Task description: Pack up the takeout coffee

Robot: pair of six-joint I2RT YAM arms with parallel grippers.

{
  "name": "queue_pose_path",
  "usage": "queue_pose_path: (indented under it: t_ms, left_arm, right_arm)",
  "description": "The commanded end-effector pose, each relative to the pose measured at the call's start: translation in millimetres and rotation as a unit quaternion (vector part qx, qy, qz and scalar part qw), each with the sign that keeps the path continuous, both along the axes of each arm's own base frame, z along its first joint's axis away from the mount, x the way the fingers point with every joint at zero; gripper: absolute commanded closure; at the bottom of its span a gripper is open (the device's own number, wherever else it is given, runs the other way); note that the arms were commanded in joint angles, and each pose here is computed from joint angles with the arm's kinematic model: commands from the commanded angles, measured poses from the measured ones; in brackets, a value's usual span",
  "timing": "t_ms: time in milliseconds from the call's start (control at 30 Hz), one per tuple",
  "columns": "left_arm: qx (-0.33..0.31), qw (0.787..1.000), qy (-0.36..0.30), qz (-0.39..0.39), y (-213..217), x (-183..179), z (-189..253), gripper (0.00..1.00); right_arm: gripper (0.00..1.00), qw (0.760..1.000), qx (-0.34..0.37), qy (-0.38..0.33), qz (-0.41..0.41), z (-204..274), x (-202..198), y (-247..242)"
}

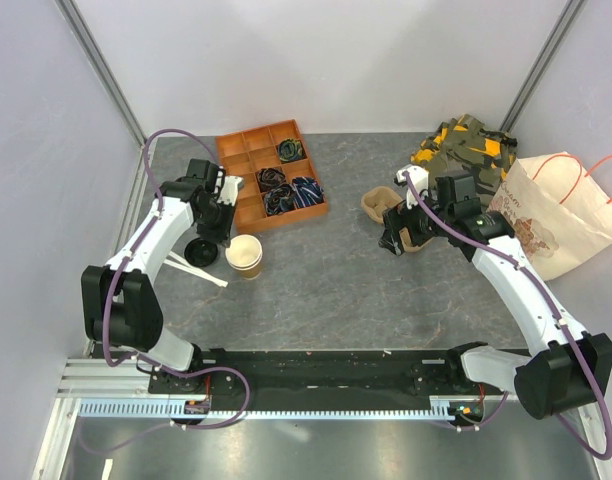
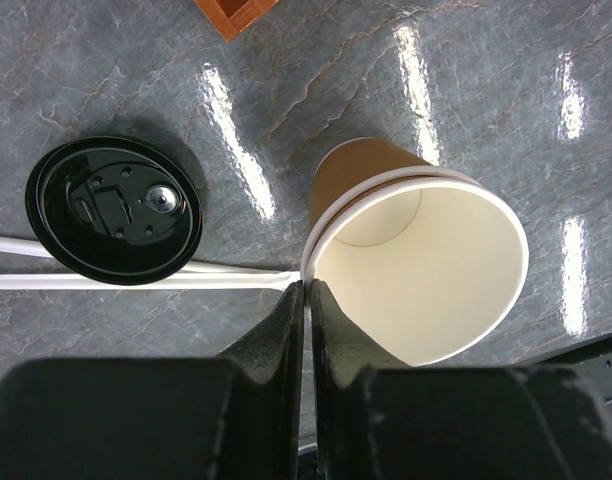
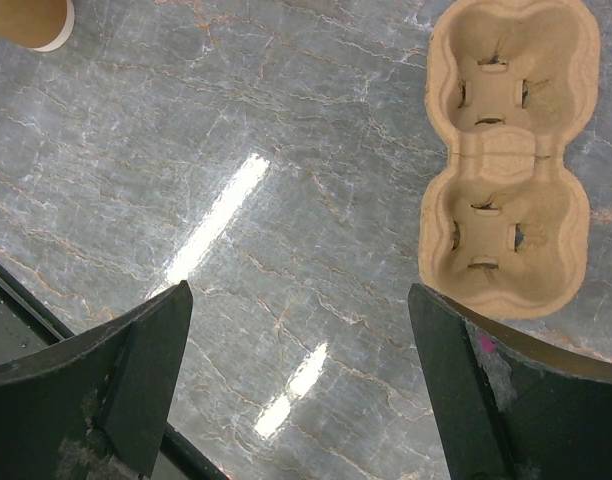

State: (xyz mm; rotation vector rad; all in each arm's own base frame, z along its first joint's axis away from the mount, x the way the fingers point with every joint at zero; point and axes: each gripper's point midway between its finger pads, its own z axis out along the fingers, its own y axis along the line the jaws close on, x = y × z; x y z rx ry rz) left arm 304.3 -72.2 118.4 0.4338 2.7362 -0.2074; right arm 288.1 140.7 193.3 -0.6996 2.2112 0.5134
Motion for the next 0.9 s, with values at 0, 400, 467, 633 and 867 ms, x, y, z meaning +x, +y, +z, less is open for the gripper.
queue_pose_path:
  t_ms: [0, 400, 467, 633, 867]
  left_arm:
    - [-0.009, 1.000, -0.008, -0.010, -5, 5, 4, 0.89]
    - [-0.010, 1.000, -0.007, -0.010, -6, 5, 4, 0.80]
    - [-0.009, 1.000, -0.003, -0.012, -6, 4, 1, 0.80]
    - [-0.012, 1.000, 0.003, -0.012, -7, 3, -2, 0.83]
    - [-0.018, 1.000, -0.015, -0.012, -8, 4, 17, 0.98]
  right_arm:
    - [0.02, 1.000, 0.006, -0.019, 0.011, 7, 0, 3]
    - [0.02, 1.000, 0.006, -0.020, 0.011, 7, -1, 3]
    - [0.02, 1.000, 0.006, -0.020, 0.010, 7, -1, 3]
    - [0.02, 1.000, 0.005, -0.020, 0.011, 7, -1, 3]
    - [0.02, 1.000, 0.008, -0.020, 0.010, 9, 0, 3]
